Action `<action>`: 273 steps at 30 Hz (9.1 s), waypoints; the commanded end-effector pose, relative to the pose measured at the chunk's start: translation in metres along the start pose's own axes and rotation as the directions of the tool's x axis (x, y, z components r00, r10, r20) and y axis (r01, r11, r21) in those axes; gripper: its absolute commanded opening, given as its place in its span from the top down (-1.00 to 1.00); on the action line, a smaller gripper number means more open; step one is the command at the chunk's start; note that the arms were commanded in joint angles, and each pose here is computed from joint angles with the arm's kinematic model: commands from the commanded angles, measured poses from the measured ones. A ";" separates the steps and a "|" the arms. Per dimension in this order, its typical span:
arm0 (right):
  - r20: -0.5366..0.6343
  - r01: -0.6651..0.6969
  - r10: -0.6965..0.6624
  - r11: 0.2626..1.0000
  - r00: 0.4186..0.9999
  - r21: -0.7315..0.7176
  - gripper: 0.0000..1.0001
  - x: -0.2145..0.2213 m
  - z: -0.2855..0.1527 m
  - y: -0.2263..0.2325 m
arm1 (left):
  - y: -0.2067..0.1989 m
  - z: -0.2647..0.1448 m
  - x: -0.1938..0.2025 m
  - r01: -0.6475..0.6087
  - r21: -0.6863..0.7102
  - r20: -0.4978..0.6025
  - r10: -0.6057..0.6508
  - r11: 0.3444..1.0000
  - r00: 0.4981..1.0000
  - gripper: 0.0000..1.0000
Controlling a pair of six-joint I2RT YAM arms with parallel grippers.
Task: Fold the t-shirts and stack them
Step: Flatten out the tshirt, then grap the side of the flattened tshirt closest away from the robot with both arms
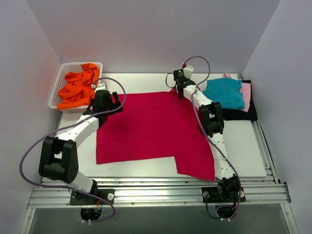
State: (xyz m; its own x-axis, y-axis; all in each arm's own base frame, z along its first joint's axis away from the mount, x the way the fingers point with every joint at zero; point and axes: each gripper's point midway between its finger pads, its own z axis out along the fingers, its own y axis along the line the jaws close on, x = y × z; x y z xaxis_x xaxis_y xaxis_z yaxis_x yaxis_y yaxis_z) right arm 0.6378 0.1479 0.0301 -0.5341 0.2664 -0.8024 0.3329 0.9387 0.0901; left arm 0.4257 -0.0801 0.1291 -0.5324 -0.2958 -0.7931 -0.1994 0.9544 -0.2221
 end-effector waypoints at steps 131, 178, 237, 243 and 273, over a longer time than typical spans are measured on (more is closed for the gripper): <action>0.341 -0.317 0.406 0.904 0.848 -0.287 -1.00 -0.141 0.021 -0.057 | -0.022 0.014 -0.015 -0.033 -0.004 0.059 0.033 0.999 0.998 -0.91; -0.356 -0.239 0.354 0.914 0.865 0.329 -0.84 0.181 -0.326 -0.257 | -0.028 -0.197 0.168 0.019 0.034 -0.107 -0.015 0.999 0.994 -0.97; -0.590 -0.189 0.273 0.961 0.760 0.201 -0.40 0.307 -0.399 -0.193 | -0.071 -0.141 0.194 -0.014 0.231 -0.195 0.061 0.973 0.979 -0.92; -0.588 -0.204 0.294 0.955 0.754 0.216 -0.38 0.314 -0.398 -0.204 | -0.069 -0.141 0.194 -0.014 0.224 -0.194 0.058 0.975 0.979 -0.91; -0.498 -0.196 0.263 0.963 0.826 0.182 1.00 0.285 -0.387 -0.199 | 0.002 -0.165 0.179 0.103 -0.074 -0.167 -0.114 0.992 0.979 -0.92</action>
State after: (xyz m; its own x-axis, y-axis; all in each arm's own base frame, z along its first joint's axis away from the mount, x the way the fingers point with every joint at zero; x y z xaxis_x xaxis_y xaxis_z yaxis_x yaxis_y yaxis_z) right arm 0.1066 0.1379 0.0020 -0.7694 0.5887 -0.2479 0.5658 0.8082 0.1632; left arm 0.2004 -0.1651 0.0737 -0.6843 -0.3190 -0.6557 -0.1719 0.9445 -0.2800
